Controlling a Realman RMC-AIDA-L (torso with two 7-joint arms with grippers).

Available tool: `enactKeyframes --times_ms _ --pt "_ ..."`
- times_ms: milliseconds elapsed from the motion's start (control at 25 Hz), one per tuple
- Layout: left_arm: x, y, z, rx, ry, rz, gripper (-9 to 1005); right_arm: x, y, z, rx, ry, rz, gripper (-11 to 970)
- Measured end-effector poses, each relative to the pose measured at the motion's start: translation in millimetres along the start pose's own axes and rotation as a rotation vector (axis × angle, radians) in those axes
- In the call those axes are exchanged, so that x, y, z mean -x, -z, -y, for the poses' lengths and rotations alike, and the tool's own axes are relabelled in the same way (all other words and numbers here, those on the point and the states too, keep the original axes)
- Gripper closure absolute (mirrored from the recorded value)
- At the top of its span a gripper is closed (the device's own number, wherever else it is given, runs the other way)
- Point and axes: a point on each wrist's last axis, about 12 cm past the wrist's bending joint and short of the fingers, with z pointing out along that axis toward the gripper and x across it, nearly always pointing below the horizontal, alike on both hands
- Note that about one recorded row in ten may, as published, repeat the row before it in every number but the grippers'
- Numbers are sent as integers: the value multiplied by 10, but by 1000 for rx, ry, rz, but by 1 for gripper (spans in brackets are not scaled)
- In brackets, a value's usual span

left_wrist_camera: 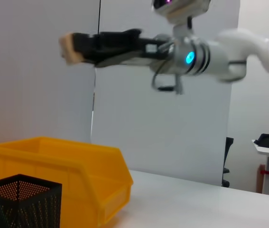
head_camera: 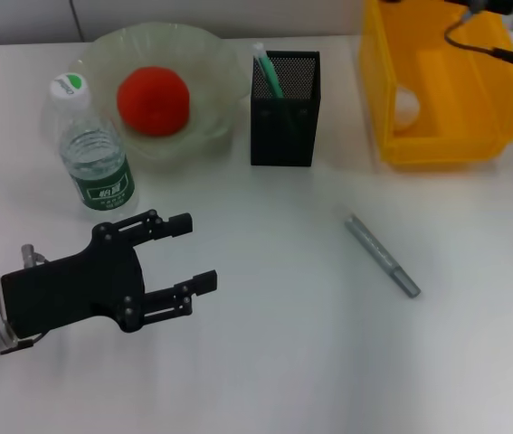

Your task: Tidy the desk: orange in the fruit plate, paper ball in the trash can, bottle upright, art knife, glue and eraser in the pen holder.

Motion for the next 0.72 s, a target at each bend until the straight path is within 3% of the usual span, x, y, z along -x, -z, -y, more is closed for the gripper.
enactKeyframes --times_ms 40,240,360,440,600,720 --pt "5 -6 -5 -2 -1 1 243 -99 -69 84 -74 0 20 656" --pt "7 -2 -9 -2 -2 0 243 -222 -194 125 -103 -22 -7 610" --pt "6 0 -9 -2 -1 -1 243 -238 -184 122 -100 -27 -8 466" --pt "0 8 -5 1 0 -2 243 -240 -113 110 -88 -53 -4 370" --pt "1 14 -3 1 -1 -2 243 -187 32 95 -60 -75 -13 308" --pt "3 16 -2 -1 -1 0 243 -79 175 58 -28 -75 -122 261"
